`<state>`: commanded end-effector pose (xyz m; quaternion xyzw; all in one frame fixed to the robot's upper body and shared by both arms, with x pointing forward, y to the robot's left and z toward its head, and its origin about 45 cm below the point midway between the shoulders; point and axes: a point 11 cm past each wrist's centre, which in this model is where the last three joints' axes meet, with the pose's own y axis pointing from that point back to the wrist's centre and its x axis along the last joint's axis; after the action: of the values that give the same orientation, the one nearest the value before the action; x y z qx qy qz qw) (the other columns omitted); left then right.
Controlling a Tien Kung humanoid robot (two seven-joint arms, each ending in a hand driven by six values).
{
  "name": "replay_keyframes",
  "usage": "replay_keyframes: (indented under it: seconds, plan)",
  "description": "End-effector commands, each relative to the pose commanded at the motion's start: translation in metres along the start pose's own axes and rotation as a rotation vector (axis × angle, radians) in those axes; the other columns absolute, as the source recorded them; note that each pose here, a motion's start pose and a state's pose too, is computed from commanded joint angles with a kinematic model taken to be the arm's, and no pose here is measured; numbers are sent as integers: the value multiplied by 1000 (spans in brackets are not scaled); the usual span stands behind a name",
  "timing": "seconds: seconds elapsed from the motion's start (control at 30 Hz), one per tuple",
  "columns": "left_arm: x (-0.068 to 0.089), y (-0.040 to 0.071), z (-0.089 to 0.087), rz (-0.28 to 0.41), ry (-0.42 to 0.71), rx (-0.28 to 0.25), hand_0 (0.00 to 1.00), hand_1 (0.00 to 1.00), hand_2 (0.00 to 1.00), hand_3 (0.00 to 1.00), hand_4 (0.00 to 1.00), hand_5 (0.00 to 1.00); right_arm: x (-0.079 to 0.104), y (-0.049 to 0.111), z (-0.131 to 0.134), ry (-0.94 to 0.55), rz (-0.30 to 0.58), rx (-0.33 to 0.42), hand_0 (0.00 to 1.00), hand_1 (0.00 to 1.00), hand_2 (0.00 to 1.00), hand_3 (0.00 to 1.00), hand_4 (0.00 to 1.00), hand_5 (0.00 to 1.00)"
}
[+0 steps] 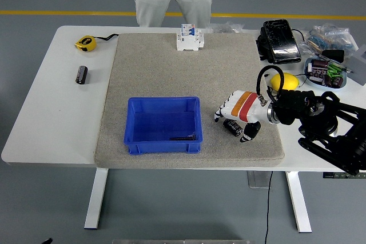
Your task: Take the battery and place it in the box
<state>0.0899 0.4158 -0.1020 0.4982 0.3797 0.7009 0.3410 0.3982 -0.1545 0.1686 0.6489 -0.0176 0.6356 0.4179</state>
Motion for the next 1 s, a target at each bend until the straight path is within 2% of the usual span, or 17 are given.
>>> replay_keyframes:
  seconds: [0.33, 0.6, 0.63, 0.8, 0.83, 1.0]
  plan:
    - [-1, 0, -1, -3, 0, 2, 704, 634, 757, 716, 733, 557, -7, -12, 5, -25, -9, -24, 640, 648, 712, 776, 992, 200]
    - [-2, 0, 0, -4, 1, 0, 704, 634, 757, 716, 733, 557, -12, -14, 8, -38, 0, -29, 610, 623, 696, 758, 988, 201]
    - [-2, 0, 0, -4, 0, 0, 705, 633, 758, 717, 734, 558, -12, -14, 8, -39, 2, -31, 549, 528, 567, 577, 839, 129]
    - [-2, 0, 0, -5, -2, 0, 705, 633, 758, 717, 734, 558, -14, -14, 11, -54, 2, -39, 549, 528, 567, 577, 839, 129]
    - [-2, 1, 0, -5, -2, 0, 705, 634, 757, 717, 734, 558, -14, -14, 11, -56, 2, -41, 518, 473, 499, 499, 759, 73]
    - [-2, 1, 1, -6, 0, -1, 705, 634, 757, 717, 734, 558, -16, -13, 13, -60, -2, -43, 518, 473, 499, 499, 759, 73]
